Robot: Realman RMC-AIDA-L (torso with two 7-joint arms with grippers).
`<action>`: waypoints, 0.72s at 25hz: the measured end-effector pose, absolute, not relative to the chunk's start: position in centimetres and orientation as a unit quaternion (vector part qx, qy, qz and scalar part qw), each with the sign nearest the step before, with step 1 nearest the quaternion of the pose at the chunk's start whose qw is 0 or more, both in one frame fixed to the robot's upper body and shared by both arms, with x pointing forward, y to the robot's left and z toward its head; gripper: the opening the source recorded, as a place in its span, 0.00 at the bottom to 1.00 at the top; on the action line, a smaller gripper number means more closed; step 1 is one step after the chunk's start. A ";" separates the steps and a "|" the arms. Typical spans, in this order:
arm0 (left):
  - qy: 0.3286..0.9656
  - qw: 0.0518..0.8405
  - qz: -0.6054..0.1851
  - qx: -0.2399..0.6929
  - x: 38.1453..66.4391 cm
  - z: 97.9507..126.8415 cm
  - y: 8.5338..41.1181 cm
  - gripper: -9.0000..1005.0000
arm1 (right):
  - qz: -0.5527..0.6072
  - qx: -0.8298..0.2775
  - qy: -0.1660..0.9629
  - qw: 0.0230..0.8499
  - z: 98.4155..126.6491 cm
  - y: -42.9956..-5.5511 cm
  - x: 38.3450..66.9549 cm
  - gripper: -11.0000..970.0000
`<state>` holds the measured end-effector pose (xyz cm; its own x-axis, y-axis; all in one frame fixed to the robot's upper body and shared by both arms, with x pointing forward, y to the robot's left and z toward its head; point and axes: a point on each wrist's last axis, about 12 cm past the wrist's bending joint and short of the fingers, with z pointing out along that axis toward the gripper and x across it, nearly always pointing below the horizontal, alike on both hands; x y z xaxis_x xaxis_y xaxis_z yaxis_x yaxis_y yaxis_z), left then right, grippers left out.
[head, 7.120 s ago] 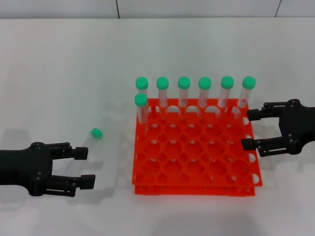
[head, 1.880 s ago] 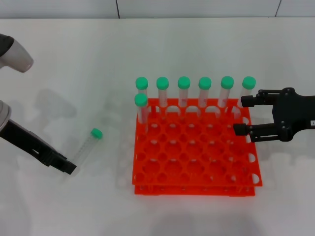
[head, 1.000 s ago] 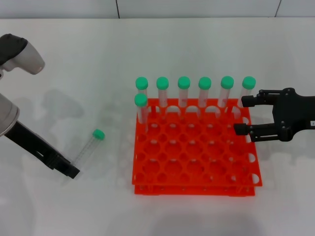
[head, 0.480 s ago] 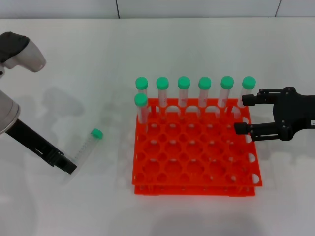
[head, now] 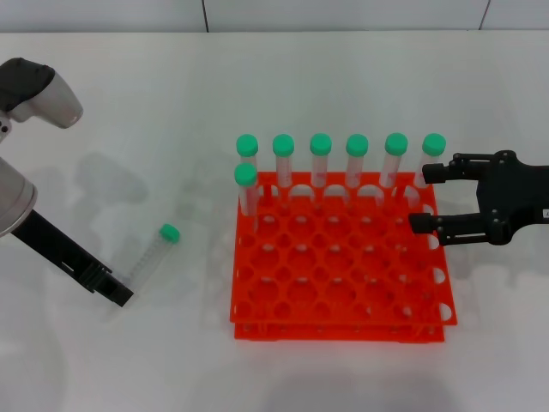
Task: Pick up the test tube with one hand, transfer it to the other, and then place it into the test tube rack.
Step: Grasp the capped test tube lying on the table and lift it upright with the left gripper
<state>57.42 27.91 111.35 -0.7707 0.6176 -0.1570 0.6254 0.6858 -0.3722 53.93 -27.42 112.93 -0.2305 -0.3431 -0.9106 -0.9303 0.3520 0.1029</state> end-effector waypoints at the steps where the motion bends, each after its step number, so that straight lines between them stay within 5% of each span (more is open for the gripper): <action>1: 0.918 0.010 -0.206 0.338 57.4 111.4 27.9 0.25 | 0.346 -0.452 0.704 0.425 112.9 -27.4 53.9 0.78; 18: 0.922 0.011 -0.199 0.333 57.5 111.0 27.9 0.19 | 0.350 -0.451 0.702 0.427 112.9 -27.5 53.7 0.78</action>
